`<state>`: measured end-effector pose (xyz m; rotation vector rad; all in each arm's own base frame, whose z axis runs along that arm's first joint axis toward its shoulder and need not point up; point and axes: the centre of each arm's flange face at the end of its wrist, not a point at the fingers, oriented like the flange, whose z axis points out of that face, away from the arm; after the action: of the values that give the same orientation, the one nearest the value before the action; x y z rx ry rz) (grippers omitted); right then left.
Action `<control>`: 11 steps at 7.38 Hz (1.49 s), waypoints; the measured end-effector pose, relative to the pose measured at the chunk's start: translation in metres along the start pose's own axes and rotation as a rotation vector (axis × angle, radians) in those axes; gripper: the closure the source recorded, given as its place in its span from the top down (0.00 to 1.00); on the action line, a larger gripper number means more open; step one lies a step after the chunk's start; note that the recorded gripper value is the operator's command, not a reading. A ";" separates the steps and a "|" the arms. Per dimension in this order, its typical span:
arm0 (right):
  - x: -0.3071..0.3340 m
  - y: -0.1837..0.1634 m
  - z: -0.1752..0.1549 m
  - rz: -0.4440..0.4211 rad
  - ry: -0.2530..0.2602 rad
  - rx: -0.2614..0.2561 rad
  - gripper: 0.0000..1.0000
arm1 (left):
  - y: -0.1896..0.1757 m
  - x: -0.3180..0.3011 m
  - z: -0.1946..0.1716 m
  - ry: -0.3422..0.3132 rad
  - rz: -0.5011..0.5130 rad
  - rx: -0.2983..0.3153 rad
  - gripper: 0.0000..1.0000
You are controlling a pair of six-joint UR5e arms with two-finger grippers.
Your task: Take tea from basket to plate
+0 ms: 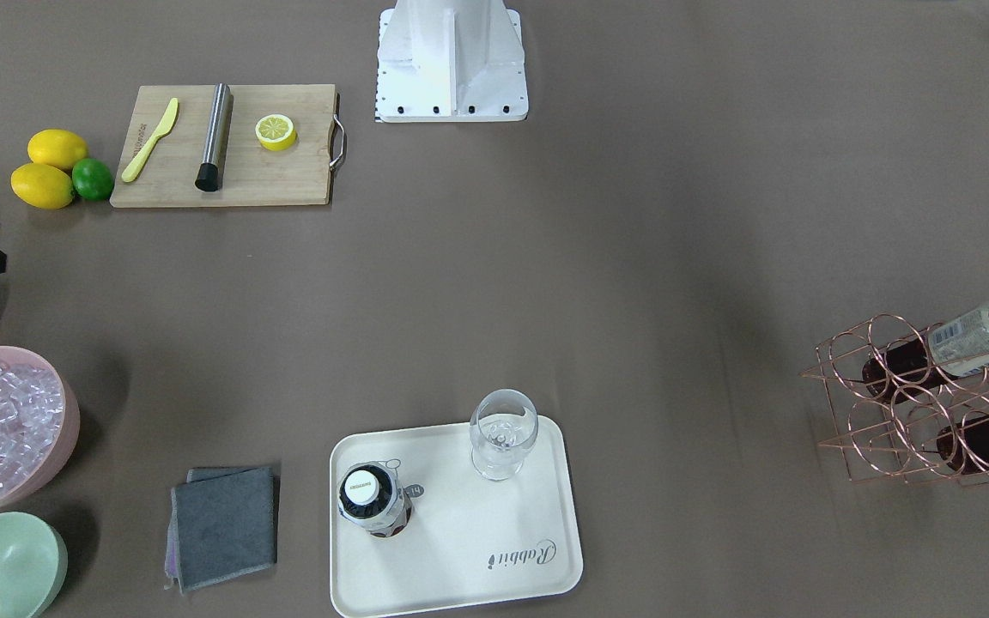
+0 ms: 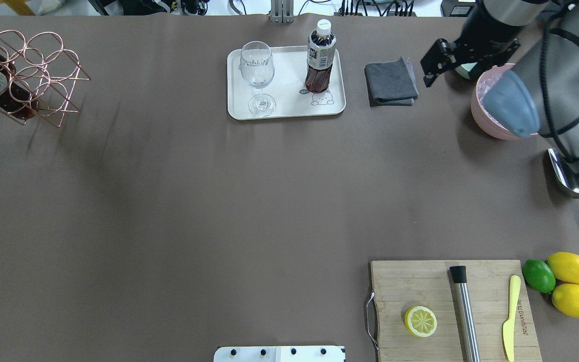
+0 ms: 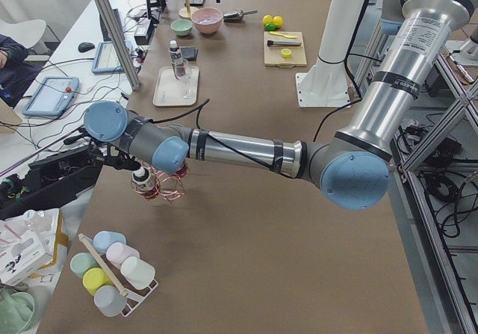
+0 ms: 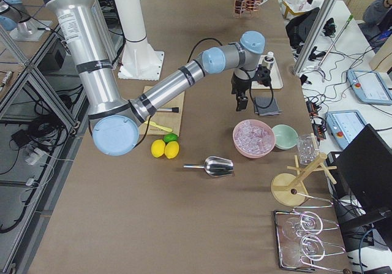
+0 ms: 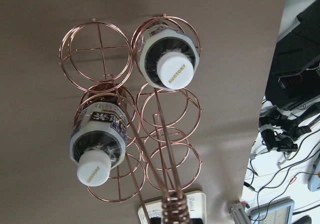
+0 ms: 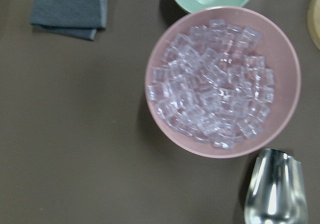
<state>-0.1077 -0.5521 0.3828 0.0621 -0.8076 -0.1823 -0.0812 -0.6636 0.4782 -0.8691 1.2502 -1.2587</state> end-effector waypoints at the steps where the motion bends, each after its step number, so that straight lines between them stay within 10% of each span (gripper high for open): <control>1: 0.052 0.024 0.002 0.006 0.008 -0.016 0.99 | -0.007 0.004 0.000 -0.001 -0.015 -0.001 0.00; 11: 0.222 0.140 -0.009 0.180 0.044 -0.018 0.99 | -0.039 0.008 0.019 -0.032 -0.024 0.005 0.00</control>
<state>0.0683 -0.4558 0.5519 -0.0240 -0.7630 -0.0182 -0.0710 -0.6812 0.5172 -0.8998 1.2139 -1.2622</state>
